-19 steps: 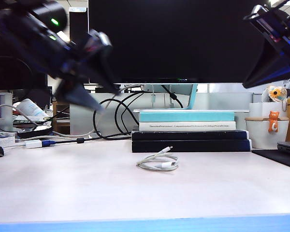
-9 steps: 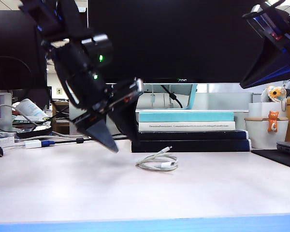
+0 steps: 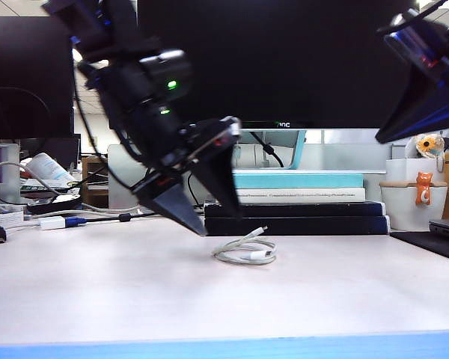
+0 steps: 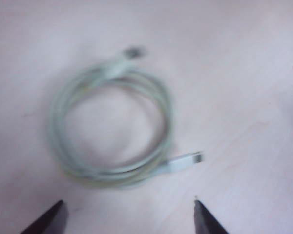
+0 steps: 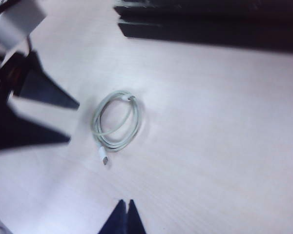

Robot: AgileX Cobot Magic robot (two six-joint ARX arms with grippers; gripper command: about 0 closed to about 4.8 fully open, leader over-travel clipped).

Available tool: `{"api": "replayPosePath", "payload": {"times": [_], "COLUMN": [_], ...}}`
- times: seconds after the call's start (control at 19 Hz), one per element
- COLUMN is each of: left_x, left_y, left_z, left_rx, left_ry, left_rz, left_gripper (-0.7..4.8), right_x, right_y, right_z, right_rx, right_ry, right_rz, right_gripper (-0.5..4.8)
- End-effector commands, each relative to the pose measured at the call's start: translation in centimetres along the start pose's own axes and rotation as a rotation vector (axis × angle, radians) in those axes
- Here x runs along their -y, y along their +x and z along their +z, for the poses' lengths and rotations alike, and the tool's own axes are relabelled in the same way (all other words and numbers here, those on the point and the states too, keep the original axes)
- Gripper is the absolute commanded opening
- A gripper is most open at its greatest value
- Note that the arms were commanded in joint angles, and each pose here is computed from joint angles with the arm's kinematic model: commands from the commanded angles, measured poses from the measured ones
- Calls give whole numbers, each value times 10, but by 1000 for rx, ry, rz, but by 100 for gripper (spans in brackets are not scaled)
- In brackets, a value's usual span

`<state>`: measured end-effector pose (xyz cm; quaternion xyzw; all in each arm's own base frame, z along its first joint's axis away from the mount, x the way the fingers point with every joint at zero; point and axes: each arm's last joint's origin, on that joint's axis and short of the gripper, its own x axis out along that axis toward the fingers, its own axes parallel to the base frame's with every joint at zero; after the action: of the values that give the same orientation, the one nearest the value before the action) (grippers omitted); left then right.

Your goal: Unfold the white charging cable into a straight cable.

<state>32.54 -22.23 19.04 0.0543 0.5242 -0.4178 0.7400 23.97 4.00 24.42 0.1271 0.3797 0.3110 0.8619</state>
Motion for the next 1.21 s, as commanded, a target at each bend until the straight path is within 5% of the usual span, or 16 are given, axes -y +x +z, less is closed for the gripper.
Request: {"api": "replayPosePath", "payload": {"times": [0.05,0.26,0.47,0.58,0.68,0.84,1.21], "left_x": [10,16,45,63,76,75,76], "left_y": [-1,-5,-5,1,11,21,38], "left_z": [4,11,26,30,29,27,20], "left_rx": [13,33,89,114,118,100,47], "left_ry": [74,110,211,261,292,262,182], "left_rz": [90,81,59,109,272,376,306], "left_gripper": [343,343,343,340,340,335,335], "right_x": [-6,-11,-10,-9,-8,-9,-14], "right_y": [30,60,57,57,56,51,36], "right_z": [-4,-8,-7,-8,-8,-6,0], "right_rx": [-84,-143,-118,-126,-124,-105,-47], "right_ry": [13,12,0,3,2,1,-13], "right_rz": [-22,-24,-111,-136,-160,-165,-159], "right_gripper": [117,130,130,130,130,130,130]}}
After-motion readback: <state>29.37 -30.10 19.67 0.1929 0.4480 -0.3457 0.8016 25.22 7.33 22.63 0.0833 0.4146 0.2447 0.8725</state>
